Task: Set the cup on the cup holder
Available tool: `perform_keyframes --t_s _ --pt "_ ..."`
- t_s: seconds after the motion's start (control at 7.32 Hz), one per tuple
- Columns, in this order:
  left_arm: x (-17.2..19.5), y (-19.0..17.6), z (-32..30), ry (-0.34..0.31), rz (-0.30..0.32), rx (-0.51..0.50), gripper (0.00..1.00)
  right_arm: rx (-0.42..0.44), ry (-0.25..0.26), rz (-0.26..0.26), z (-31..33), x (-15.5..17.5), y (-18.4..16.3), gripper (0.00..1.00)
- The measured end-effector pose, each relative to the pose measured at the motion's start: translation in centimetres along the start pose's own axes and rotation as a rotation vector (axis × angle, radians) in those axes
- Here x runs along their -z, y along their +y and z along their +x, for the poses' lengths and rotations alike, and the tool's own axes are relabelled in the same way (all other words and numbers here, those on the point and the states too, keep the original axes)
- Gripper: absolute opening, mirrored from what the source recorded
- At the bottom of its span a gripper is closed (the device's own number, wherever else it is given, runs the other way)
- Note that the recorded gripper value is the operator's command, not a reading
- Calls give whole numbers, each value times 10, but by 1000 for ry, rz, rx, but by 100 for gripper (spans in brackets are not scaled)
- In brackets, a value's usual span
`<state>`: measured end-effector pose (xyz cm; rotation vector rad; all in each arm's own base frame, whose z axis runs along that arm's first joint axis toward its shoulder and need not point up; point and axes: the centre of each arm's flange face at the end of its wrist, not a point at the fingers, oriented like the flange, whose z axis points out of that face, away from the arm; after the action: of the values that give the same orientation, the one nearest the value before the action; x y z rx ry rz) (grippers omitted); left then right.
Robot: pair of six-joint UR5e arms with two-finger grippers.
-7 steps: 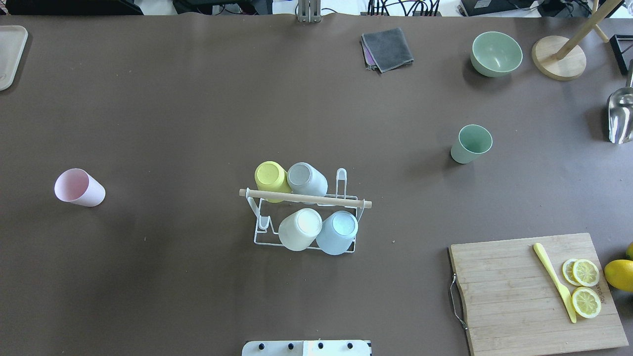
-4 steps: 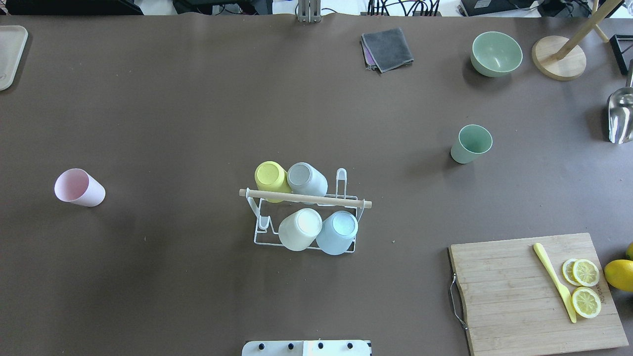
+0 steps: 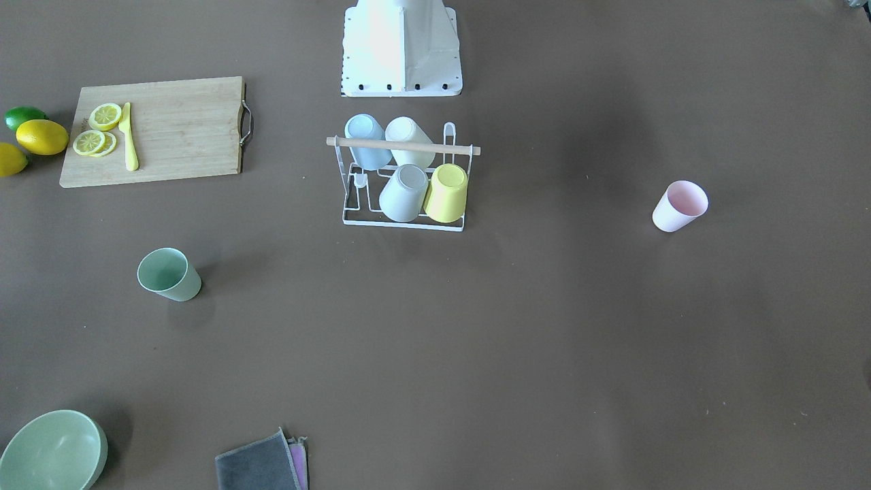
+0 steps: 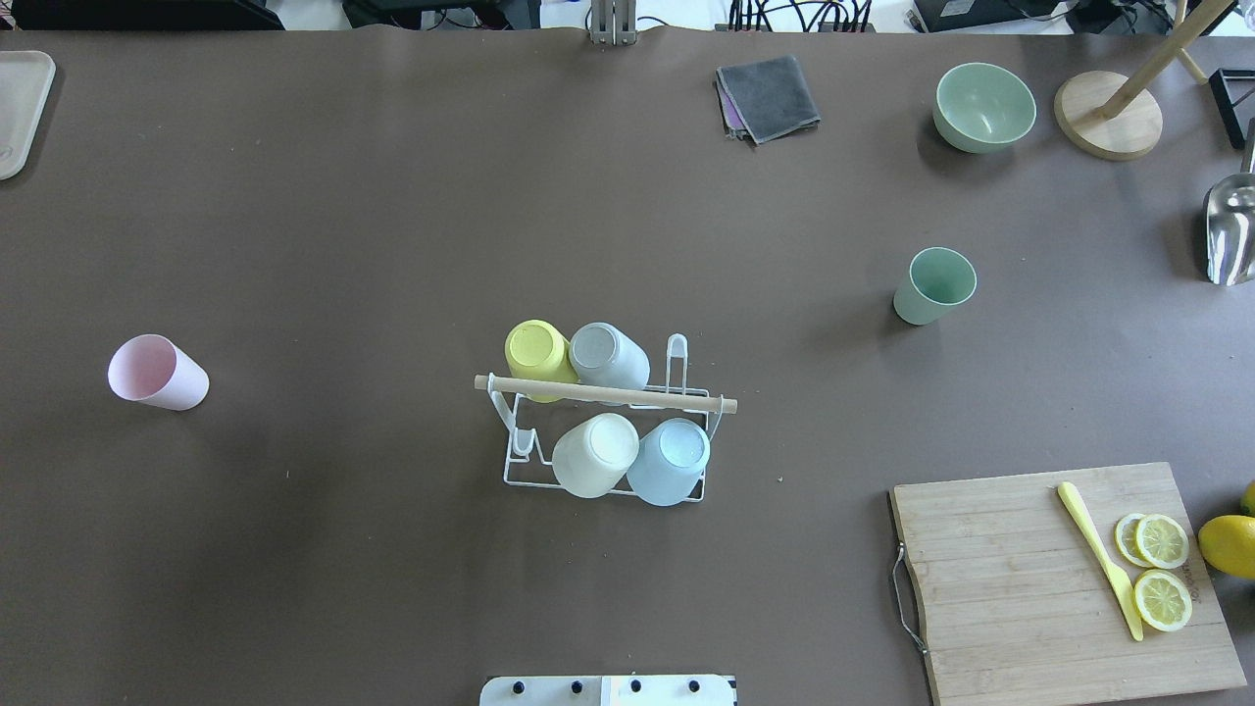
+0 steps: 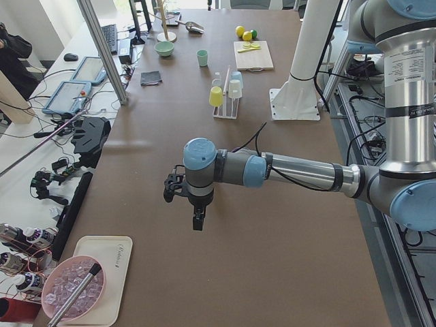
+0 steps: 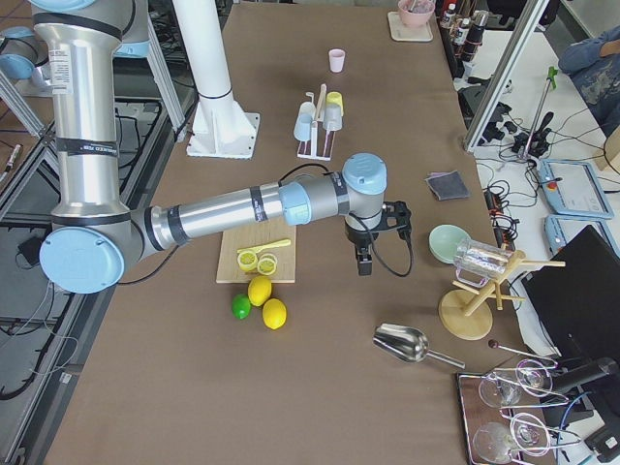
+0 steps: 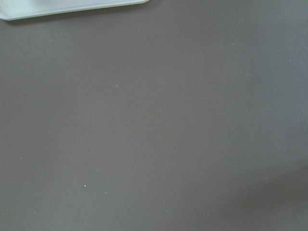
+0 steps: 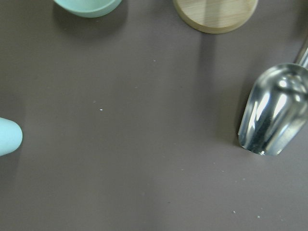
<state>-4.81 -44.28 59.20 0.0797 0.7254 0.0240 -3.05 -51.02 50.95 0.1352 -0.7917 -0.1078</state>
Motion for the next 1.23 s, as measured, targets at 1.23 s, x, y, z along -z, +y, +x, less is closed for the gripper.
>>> perform_keyframes --t_s 1.23 --pt "0 0 1 3 0 0 98 348 124 -272 -255 -91 -171 100"
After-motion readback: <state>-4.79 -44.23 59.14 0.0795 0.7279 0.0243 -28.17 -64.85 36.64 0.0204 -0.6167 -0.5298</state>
